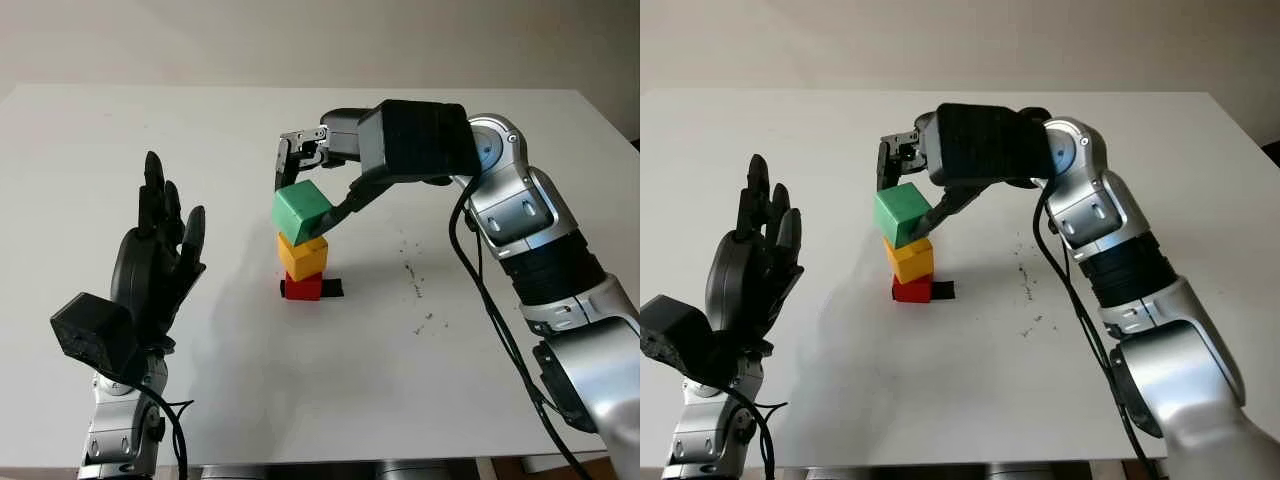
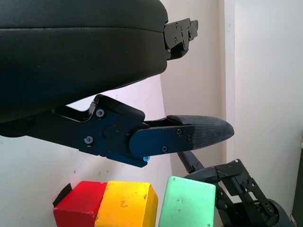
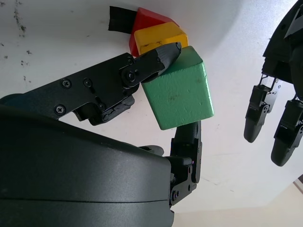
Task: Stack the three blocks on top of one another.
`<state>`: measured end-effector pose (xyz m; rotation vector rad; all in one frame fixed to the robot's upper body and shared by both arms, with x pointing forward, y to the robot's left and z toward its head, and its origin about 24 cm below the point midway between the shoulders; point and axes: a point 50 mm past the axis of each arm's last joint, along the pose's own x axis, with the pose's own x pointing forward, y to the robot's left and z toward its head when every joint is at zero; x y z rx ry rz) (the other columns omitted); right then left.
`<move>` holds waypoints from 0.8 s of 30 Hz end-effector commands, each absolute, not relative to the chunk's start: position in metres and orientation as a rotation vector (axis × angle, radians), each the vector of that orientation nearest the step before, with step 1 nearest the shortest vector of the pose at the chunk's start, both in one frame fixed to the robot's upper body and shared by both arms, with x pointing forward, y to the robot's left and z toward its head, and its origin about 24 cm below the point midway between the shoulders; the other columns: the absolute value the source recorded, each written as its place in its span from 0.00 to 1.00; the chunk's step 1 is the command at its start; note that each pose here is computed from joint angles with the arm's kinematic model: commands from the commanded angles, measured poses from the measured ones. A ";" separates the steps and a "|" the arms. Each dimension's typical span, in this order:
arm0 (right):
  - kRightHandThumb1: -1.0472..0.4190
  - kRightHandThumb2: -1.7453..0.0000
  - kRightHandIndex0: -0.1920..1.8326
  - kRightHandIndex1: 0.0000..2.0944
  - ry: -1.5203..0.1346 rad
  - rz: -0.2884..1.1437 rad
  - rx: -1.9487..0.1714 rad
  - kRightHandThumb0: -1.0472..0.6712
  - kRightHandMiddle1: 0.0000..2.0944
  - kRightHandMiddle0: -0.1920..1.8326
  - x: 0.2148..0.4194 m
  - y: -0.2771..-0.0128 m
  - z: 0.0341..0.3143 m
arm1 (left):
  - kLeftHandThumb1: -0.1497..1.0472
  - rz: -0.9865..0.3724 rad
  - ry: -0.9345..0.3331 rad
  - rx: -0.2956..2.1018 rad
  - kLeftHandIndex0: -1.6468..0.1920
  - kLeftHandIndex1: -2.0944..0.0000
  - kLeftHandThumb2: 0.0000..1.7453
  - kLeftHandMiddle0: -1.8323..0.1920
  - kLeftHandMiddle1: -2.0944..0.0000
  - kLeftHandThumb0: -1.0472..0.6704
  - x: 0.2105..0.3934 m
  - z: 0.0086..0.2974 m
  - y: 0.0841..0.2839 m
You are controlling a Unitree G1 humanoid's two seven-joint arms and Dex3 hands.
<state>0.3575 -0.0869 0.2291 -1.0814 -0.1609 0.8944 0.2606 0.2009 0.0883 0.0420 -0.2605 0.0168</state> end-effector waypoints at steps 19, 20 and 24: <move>0.04 0.97 0.24 0.02 -0.143 0.922 -1.102 0.35 0.77 0.22 0.354 -0.086 0.222 | 1.00 0.016 -0.265 0.048 1.00 1.00 0.27 1.00 0.98 0.17 0.260 0.089 0.200; 0.04 0.97 0.24 0.02 -0.139 0.926 -1.095 0.35 0.77 0.22 0.354 -0.086 0.221 | 1.00 0.017 -0.265 0.048 1.00 1.00 0.27 1.00 0.98 0.17 0.260 0.089 0.200; 0.04 0.97 0.23 0.02 -0.130 0.935 -1.091 0.35 0.75 0.22 0.353 -0.086 0.219 | 1.00 0.020 -0.272 0.039 1.00 1.00 0.27 1.00 0.98 0.18 0.259 0.089 0.200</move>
